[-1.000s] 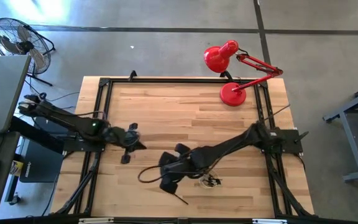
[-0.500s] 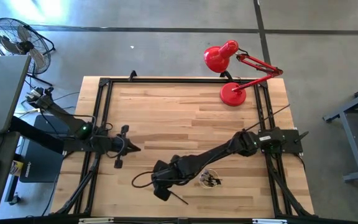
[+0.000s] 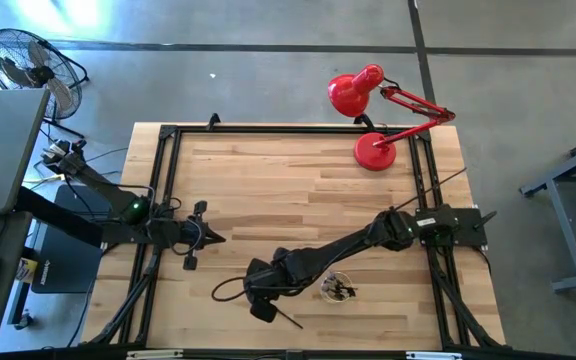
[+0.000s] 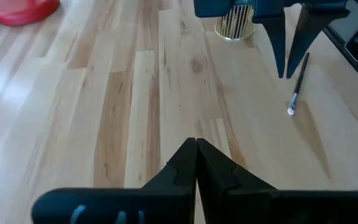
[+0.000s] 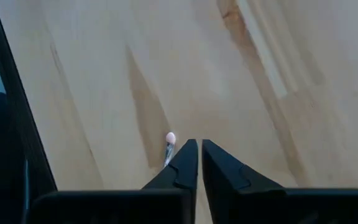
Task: Pick & Place Makeup Brushes
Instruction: Put the eyeshadow brush into the gold makeup holder
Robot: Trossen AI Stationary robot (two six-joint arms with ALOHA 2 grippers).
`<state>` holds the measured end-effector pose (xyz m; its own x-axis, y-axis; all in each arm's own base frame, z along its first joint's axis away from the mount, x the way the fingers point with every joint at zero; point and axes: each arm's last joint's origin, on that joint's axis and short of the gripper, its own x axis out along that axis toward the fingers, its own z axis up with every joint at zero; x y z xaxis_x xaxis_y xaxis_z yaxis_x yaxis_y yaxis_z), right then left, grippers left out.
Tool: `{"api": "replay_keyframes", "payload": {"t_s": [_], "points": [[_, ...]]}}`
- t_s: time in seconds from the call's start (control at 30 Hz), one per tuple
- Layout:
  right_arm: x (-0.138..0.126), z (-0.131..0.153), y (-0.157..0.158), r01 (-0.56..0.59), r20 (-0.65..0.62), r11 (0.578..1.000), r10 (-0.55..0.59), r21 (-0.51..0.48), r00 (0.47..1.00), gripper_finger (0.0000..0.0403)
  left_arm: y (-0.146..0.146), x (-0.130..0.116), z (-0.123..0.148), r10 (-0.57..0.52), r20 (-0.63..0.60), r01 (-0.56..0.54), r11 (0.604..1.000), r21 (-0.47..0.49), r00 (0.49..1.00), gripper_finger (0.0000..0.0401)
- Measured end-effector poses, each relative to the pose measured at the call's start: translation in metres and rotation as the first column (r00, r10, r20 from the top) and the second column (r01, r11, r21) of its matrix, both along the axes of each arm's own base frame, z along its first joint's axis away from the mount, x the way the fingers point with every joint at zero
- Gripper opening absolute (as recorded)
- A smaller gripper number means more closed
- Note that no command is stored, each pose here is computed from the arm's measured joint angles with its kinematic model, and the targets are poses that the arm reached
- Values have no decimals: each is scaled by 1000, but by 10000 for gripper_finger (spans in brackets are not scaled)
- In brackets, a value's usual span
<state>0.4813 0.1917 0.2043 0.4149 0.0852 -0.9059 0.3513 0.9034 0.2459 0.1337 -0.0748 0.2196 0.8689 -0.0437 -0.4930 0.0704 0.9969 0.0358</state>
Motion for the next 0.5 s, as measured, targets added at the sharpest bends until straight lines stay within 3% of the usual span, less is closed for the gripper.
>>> {"api": "replay_keyframes", "payload": {"t_s": [0.3, 0.5], "points": [[7, -30, 9, -19, -16, 1000, 19, 20, 1000, 92, 0, 0, -1, 11, -13, -11, 999, -30, 1000, 1], [11, -45, 12, -27, -20, 999, 28, 29, 999, 112, 0, 0, -1, 15, -13, -15, 999, -38, 1000, 1]]}}
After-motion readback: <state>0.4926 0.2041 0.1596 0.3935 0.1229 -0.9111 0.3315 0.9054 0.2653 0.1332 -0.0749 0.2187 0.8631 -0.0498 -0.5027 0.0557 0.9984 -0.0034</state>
